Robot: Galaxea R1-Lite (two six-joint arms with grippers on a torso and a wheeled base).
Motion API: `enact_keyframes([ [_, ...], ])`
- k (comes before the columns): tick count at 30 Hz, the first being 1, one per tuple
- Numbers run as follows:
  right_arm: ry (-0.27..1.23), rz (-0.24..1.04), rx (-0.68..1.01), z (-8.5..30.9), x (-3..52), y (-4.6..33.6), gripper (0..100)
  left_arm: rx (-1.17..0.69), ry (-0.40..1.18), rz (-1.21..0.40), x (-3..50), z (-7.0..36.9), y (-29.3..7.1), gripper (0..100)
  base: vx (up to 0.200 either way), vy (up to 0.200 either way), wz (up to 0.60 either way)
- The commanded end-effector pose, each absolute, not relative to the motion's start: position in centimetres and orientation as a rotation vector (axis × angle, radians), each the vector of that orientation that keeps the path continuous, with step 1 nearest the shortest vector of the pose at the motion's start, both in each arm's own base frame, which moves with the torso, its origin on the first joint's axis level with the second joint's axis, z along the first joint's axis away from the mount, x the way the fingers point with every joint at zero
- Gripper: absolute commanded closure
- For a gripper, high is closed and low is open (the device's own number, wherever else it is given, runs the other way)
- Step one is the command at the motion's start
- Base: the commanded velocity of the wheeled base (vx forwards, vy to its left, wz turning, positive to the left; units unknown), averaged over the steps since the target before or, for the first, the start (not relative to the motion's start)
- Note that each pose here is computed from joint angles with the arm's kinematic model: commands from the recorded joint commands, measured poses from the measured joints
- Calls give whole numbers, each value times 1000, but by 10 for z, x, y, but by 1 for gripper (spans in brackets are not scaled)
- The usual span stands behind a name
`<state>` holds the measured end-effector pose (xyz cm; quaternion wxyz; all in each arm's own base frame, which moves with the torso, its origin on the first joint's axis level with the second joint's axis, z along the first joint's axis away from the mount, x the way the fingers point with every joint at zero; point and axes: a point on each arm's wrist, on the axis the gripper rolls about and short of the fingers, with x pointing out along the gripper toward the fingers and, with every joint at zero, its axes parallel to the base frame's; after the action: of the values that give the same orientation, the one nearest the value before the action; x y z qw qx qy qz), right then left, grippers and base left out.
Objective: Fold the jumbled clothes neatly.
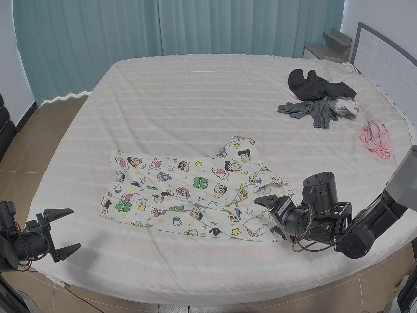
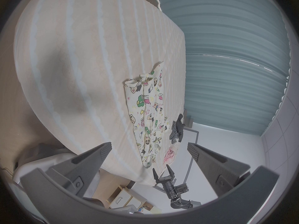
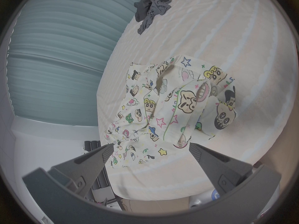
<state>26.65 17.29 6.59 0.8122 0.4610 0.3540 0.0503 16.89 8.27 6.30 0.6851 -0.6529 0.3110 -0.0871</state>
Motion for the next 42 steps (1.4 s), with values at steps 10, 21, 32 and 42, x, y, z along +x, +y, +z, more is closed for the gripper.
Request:
enact_keyframes([
  [10,833,9,927,17,280,178,0,-1487,694,-170,171,58,90,0,0,0,0],
  [21,758,23,929,31,295,179,0,-1479,703,-183,177,57,90,0,0,0,0],
  [32,774,-4,897,22,300,175,0,-1475,702,-188,180,58,91,0,0,0,0],
  [42,762,0,902,21,310,179,100,-1475,706,-190,181,57,90,0,0,0,0],
])
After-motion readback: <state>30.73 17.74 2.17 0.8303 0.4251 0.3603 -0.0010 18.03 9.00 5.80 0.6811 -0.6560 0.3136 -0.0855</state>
